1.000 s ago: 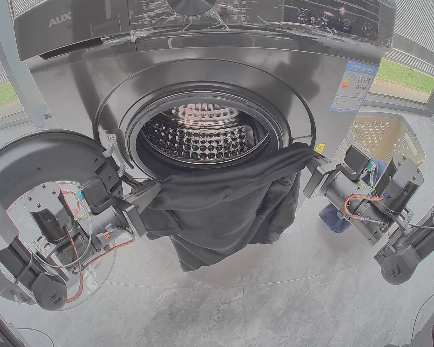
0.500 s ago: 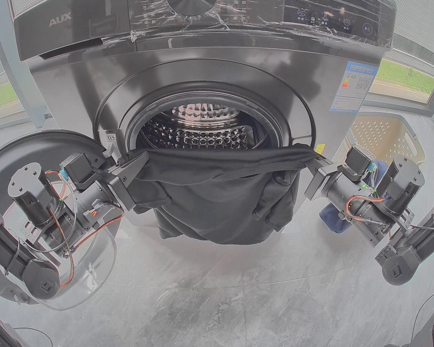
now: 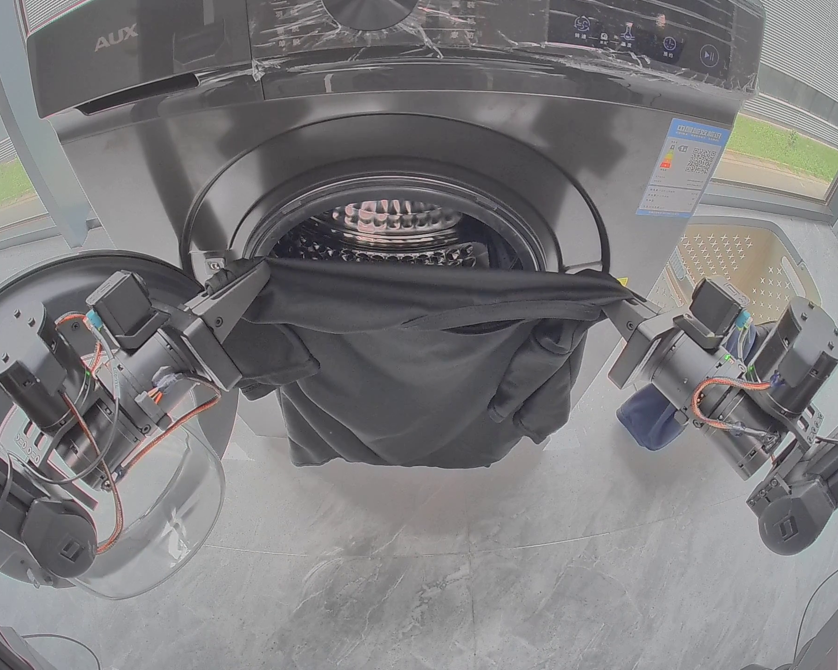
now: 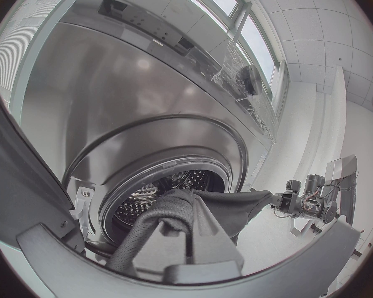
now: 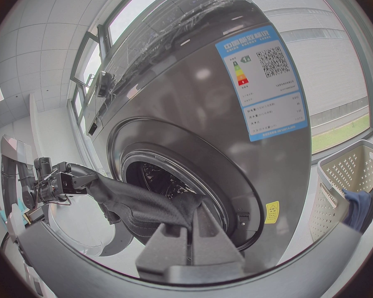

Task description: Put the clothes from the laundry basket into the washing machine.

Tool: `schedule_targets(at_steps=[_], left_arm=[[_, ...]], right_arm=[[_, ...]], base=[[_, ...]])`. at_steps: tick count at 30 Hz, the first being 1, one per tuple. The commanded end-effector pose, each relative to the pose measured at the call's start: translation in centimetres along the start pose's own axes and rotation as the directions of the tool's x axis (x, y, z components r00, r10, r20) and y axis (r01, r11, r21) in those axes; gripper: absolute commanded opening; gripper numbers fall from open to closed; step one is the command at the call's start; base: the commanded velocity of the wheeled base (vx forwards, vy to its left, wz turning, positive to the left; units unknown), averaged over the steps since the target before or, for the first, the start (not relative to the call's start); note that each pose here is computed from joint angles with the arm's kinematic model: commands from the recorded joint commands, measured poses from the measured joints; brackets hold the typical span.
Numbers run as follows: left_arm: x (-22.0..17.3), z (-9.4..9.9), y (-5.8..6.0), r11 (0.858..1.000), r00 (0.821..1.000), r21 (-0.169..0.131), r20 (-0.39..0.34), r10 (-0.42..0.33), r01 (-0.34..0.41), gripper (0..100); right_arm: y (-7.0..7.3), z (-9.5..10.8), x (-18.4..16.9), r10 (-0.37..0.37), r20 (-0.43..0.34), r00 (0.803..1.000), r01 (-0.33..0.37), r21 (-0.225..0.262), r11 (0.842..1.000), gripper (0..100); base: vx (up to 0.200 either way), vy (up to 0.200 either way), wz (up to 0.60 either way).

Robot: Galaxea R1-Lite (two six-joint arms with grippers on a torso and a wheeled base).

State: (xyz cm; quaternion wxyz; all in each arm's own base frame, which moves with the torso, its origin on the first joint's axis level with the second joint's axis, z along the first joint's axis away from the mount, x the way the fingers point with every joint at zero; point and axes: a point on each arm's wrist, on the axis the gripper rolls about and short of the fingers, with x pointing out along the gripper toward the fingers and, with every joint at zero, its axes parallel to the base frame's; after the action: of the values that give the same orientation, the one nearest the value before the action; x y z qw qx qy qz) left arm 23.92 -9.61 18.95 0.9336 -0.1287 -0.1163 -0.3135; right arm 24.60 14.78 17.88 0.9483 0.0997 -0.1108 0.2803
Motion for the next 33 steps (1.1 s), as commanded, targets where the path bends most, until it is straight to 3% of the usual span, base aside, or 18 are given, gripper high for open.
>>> schedule_targets(at_steps=[1,11,16,18,21,26,27,33], left_arm=[[-0.2,0.5,-0.2,1.000,1.000,0.004,0.015,-0.005,0.005,0],[-0.3,0.0,-0.6,1.000,1.000,0.004,-0.005,-0.017,0.017,0],[-0.1,-1.3,-4.0,0.990,0.989,0.019,-0.050,-0.139,0.141,0],[0.3,-1.8,-5.5,0.980,0.979,0.021,-0.060,-0.197,0.198,0],[1.1,-2.7,-6.6,0.972,0.969,0.004,-0.076,-0.235,0.236,0],[1.9,-2.7,-6.5,0.972,0.971,0.009,-0.061,-0.233,0.234,0],[2.0,-2.6,-6.6,0.972,0.971,0.010,-0.055,-0.234,0.235,0],[2.8,-1.6,-6.7,0.982,0.982,0.021,0.005,-0.189,0.189,0]], right_arm=[[0.2,0.7,-0.3,0.006,0.018,1.000,-0.006,0.000,1.000,0],[0.2,0.4,-0.4,0.006,0.008,1.000,-0.006,0.001,1.000,0],[1.6,-1.1,-0.8,0.044,-0.051,0.998,-0.044,0.020,0.999,0],[2.9,-2.4,-0.9,0.082,-0.099,0.992,-0.079,0.039,0.996,0],[4.0,-4.3,-1.0,0.099,-0.163,0.982,-0.092,0.050,0.994,0],[4.4,-7.8,-1.2,0.102,-0.285,0.953,-0.092,0.049,0.995,0],[4.6,-8.4,-1.2,0.106,-0.305,0.946,-0.095,0.050,0.994,100],[4.8,-12.4,-2.5,0.108,-0.456,0.883,-0.099,0.044,0.994,100]], base=[[0.000,0.000,0.00],[0.000,0.000,0.00],[0.000,0.000,0.00],[0.000,0.000,0.00],[0.000,0.000,0.00],[0.000,0.000,0.00],[0.000,0.000,0.00],[0.000,0.000,0.00]])
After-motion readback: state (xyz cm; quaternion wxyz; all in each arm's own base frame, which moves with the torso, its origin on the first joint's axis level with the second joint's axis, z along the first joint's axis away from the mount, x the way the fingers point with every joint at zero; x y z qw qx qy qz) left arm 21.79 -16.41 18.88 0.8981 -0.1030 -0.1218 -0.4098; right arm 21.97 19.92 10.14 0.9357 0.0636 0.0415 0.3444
